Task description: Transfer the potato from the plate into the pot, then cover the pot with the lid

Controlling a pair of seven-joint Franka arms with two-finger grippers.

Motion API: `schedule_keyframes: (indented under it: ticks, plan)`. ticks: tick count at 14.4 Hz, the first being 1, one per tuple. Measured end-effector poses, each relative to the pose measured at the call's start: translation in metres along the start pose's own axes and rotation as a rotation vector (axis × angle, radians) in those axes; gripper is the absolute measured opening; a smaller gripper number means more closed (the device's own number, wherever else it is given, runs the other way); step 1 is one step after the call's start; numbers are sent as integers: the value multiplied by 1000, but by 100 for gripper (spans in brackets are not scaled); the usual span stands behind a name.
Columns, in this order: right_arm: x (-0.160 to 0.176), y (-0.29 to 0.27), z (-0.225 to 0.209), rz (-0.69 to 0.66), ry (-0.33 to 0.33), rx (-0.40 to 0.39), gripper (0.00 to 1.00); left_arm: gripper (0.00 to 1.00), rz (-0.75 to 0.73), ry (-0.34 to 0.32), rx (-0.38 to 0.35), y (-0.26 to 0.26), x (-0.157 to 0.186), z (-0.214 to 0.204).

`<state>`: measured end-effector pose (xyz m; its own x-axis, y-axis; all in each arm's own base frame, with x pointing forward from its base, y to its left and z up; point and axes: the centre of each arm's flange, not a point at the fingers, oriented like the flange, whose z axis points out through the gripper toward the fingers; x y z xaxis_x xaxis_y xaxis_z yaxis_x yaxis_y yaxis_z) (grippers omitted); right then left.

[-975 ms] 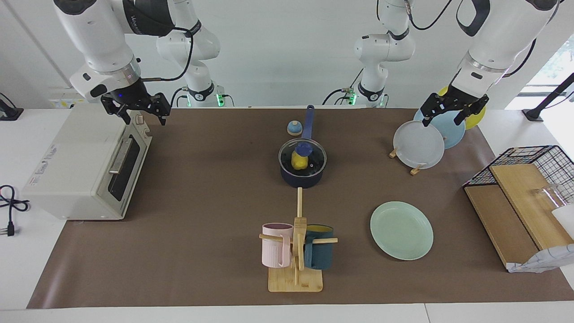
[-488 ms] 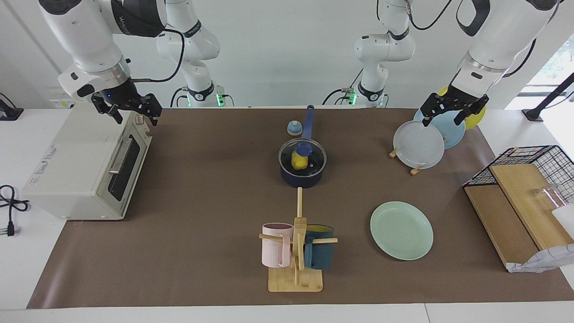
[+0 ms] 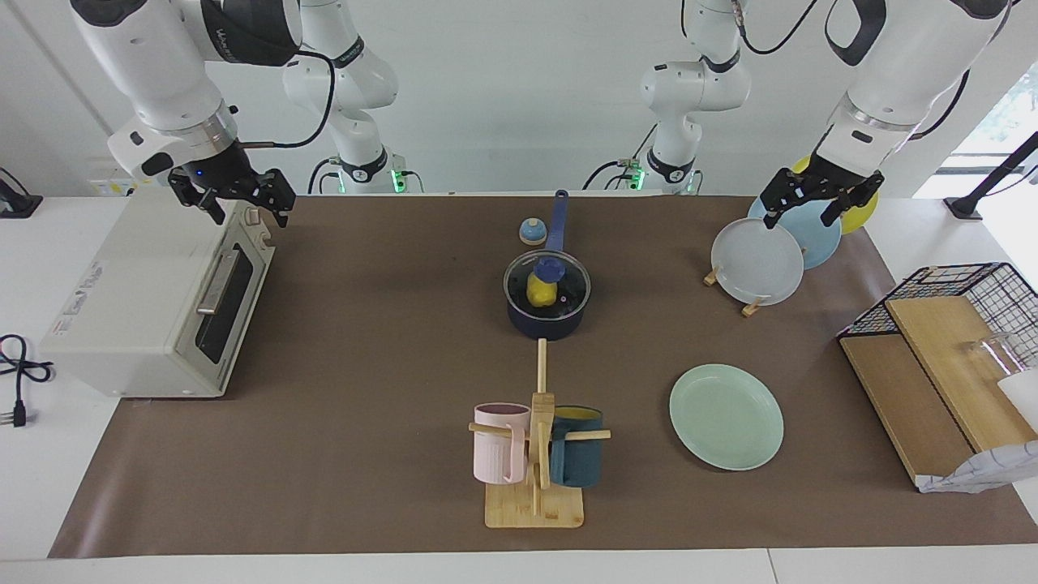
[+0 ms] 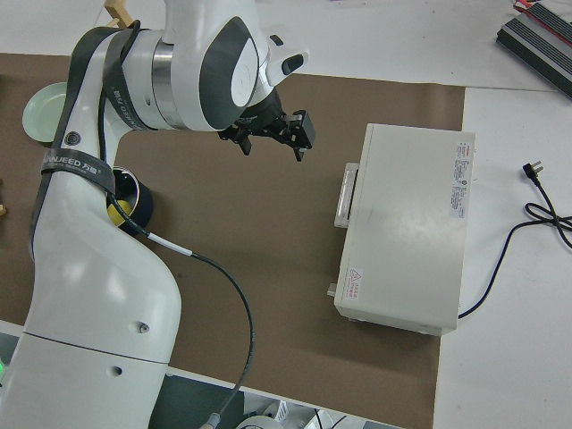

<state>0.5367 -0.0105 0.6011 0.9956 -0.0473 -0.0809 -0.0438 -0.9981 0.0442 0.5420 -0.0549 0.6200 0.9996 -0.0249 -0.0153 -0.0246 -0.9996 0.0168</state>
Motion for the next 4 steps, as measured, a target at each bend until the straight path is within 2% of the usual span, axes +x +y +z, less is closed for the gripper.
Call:
schedule_keyframes:
  ticks: [4]
  plan:
    - [0,-2,-1,-1,2,22,100,100,0,0,0,0,0,0]
